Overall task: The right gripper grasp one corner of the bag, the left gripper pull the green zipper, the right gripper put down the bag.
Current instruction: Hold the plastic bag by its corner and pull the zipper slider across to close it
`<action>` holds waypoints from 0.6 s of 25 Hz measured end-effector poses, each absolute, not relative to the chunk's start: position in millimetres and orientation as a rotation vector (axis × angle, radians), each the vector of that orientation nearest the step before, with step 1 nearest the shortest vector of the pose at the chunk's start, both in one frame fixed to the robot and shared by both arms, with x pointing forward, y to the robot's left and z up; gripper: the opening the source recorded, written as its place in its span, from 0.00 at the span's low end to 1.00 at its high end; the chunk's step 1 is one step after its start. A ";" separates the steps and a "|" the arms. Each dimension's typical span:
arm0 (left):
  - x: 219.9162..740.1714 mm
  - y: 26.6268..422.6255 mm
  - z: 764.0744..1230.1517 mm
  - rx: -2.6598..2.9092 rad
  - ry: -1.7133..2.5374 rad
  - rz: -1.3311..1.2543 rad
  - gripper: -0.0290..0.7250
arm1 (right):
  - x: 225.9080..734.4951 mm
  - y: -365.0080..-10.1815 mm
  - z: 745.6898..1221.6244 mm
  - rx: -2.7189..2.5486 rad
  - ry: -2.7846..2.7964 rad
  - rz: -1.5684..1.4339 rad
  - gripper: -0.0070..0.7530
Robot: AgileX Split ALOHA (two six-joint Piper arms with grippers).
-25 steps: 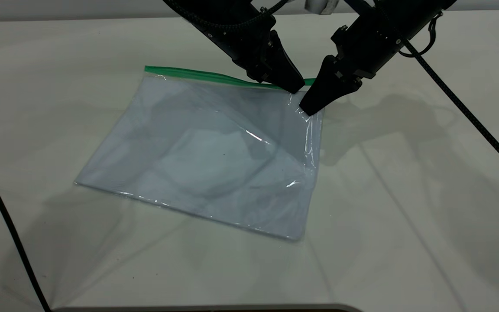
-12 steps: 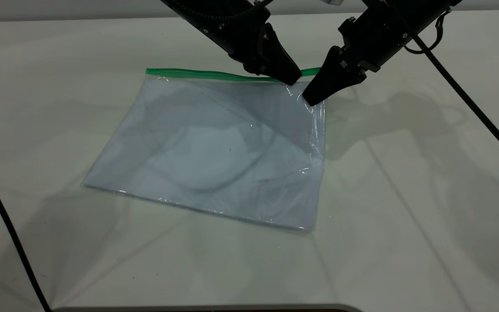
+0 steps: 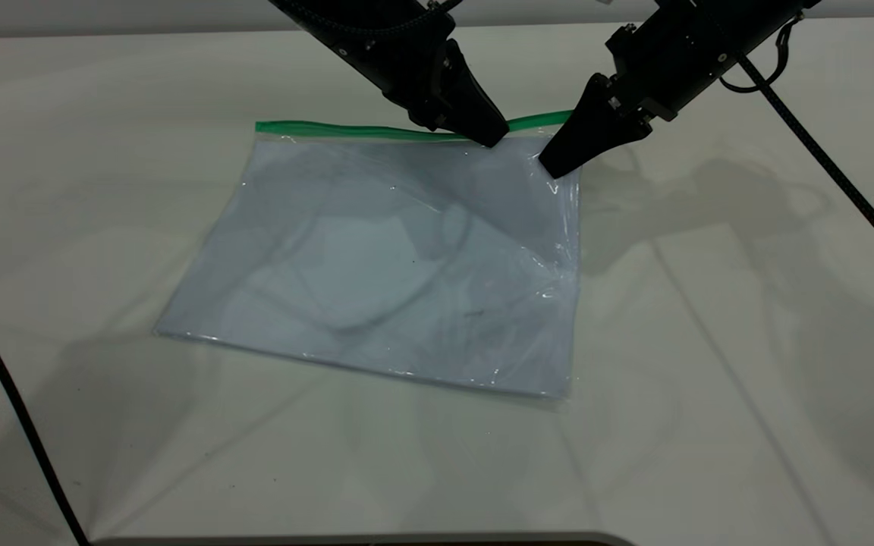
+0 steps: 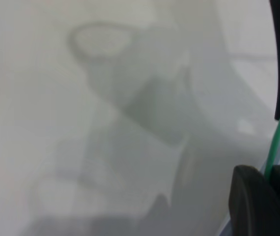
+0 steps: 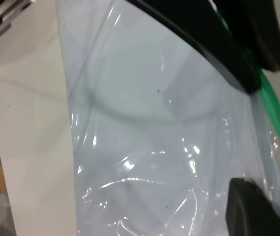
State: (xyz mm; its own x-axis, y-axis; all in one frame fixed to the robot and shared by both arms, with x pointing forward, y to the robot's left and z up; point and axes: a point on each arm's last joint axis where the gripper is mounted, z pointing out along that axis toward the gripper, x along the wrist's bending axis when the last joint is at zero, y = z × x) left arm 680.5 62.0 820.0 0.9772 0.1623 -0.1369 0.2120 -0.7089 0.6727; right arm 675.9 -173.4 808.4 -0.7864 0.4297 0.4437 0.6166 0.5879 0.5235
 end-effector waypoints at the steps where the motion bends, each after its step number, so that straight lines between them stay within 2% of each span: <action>1: 681.3 63.3 819.9 2.374 0.262 -0.084 0.12 | 676.2 -174.6 808.5 -0.863 -2.548 -0.996 0.05; 15: 696.8 95.9 817.5 2.379 0.335 -0.043 0.13 | 682.0 -198.8 808.1 -0.920 -2.549 -1.004 0.05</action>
